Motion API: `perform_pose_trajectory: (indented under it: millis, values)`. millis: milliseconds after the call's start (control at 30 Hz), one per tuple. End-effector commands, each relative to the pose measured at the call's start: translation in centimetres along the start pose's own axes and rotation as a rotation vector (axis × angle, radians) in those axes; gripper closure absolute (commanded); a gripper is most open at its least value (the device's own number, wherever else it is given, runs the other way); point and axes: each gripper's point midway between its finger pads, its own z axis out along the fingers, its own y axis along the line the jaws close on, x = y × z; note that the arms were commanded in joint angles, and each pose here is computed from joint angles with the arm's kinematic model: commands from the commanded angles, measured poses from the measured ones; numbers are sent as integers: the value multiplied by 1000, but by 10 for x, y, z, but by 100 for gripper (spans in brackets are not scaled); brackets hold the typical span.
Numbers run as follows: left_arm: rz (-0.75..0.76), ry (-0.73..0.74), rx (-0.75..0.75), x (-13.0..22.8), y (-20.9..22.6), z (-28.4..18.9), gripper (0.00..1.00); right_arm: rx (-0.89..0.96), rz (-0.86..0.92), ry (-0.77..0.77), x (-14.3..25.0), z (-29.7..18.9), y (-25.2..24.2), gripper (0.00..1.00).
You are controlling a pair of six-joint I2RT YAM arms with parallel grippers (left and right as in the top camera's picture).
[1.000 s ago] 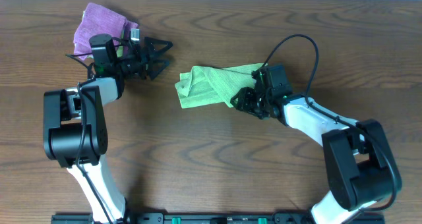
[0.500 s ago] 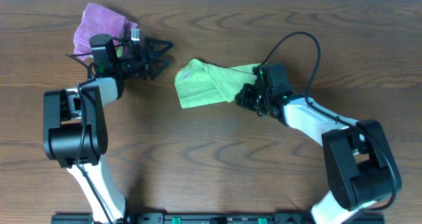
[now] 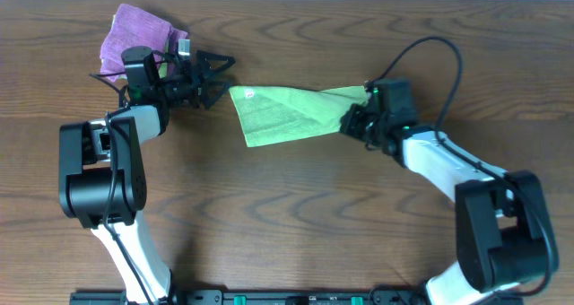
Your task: Fold the cloth
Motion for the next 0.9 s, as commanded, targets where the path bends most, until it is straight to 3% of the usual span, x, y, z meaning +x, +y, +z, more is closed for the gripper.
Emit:
perform_pose_trajectory:
  millis: [0, 367, 433, 500, 633, 867]
  values:
    - [12, 16, 16, -2, -3, -1, 5, 43, -17, -113, -33, -19, -15, 99]
    - [12, 16, 16, -2, -3, -1, 5, 60, -15, -119, -43, -27, -34, 99]
    - [12, 15, 16, -2, -3, -1, 5, 60, -24, -118, -42, -27, -34, 91]
    - [12, 16, 16, -2, -3, -1, 5, 61, -34, -118, -42, -27, -34, 70]
    - [5, 16, 16, -2, -3, -1, 4, 51, -43, -135, -47, -27, -31, 55]
    - [4, 30, 24, 1, -4, 0, 5, 8, -53, -134, -49, -28, -22, 51]
